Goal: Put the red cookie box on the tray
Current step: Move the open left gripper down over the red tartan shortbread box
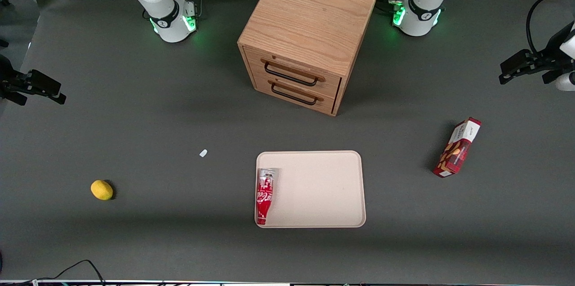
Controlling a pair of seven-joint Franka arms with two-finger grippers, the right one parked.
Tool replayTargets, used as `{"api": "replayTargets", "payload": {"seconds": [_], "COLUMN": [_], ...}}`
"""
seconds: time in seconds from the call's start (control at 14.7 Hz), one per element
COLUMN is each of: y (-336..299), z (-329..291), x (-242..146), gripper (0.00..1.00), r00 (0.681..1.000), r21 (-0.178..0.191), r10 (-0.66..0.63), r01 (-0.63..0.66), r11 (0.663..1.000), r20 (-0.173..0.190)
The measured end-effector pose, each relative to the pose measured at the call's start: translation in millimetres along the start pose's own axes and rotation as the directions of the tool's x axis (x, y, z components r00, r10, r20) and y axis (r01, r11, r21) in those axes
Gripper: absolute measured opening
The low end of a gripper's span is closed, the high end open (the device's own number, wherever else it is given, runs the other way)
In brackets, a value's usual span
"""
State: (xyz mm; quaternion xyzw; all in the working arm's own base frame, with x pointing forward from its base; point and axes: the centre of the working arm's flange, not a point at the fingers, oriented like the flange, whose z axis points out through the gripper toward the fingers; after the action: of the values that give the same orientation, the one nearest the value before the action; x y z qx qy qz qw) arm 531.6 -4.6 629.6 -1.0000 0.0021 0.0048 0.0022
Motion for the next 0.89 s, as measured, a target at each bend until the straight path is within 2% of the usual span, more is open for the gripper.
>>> {"api": "replayTargets", "payload": {"seconds": [0.48,0.68,0.89], "y": [-1.0,0.6,0.0], "z": [6.8,33.1,88.5], "x": [3.6,14.9,35.4], "gripper": [1.0,1.0,1.0], "r00": [1.0,0.996,0.986], "r21": [-0.001,-0.002,0.013], "r10": [0.001,0.069,0.146], "r01": [0.0,-0.069,-0.148], "r11": [1.0,0.998,0.989], "r20": [0.009,0.048,0.083]}}
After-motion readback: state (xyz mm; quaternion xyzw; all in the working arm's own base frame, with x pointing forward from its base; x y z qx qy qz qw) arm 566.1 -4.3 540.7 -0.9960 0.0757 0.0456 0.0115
